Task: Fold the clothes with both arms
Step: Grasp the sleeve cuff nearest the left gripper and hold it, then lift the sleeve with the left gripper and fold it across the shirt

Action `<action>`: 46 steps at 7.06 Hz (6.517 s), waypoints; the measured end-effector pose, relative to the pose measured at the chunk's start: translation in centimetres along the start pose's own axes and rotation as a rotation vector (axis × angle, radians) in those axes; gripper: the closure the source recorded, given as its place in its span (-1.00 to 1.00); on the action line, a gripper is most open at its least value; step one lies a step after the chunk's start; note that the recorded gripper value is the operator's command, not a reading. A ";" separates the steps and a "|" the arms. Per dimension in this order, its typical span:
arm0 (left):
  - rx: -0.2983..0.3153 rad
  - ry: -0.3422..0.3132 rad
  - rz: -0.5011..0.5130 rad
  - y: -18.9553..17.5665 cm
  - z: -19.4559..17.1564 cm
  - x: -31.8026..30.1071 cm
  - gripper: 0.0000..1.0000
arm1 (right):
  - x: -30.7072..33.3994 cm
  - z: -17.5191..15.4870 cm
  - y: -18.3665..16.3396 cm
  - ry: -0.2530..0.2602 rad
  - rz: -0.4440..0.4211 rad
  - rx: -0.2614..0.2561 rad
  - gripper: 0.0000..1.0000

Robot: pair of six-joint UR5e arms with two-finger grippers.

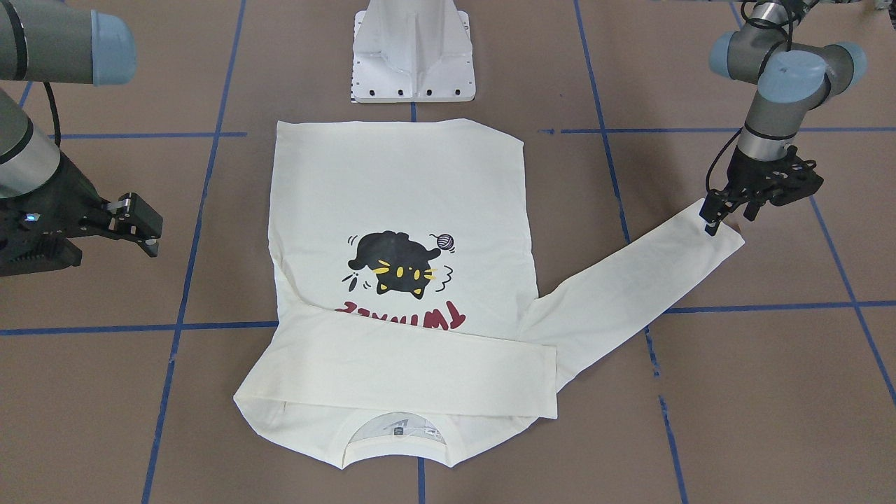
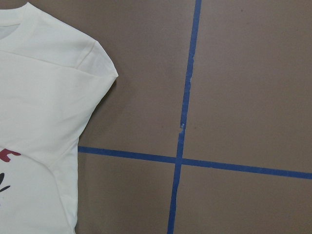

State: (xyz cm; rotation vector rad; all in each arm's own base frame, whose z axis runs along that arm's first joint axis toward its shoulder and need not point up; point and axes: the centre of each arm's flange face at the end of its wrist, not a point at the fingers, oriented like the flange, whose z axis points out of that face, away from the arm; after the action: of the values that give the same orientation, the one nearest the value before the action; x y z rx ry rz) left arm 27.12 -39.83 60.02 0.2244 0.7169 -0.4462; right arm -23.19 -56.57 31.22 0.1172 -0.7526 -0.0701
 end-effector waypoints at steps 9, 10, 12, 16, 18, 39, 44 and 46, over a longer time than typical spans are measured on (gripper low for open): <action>-0.008 0.005 0.001 0.5 0.1 0.3 0.31 | -0.1 0.0 0.0 -0.004 0.000 -0.002 -1.00; -0.008 0.007 0.000 0.5 0.0 0.3 0.54 | -0.1 0.0 0.0 -0.006 -0.001 -0.002 -1.00; -0.007 0.010 -0.019 0.5 -0.1 0.5 0.63 | -0.1 -0.1 0.0 -0.007 -0.001 -0.003 -1.00; -0.006 0.015 -0.039 0.4 -0.2 0.7 -0.32 | 0.0 0.0 0.0 -0.005 0.001 -0.005 -1.00; -0.006 0.013 -0.034 0.4 -0.2 0.7 -0.81 | 0.0 0.0 0.0 -0.005 0.001 -0.005 -1.00; -0.014 0.089 -0.022 -0.2 -9.1 13.9 1.00 | 3.5 1.7 2.7 0.015 0.011 -0.034 -1.00; 0.013 0.241 -0.050 -5.6 -16.5 39.4 1.00 | 12.6 4.7 9.1 0.025 0.037 -0.022 -1.00; -0.030 0.411 -0.177 -7.7 -21.2 49.3 1.00 | 13.8 5.1 9.9 0.029 0.046 -0.024 -1.00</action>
State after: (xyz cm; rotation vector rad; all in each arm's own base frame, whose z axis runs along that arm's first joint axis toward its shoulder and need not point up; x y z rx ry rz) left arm 43.97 -54.81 10.75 0.2278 1.1515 -0.5645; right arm -16.41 -48.58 45.55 0.0782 -0.7250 -0.0339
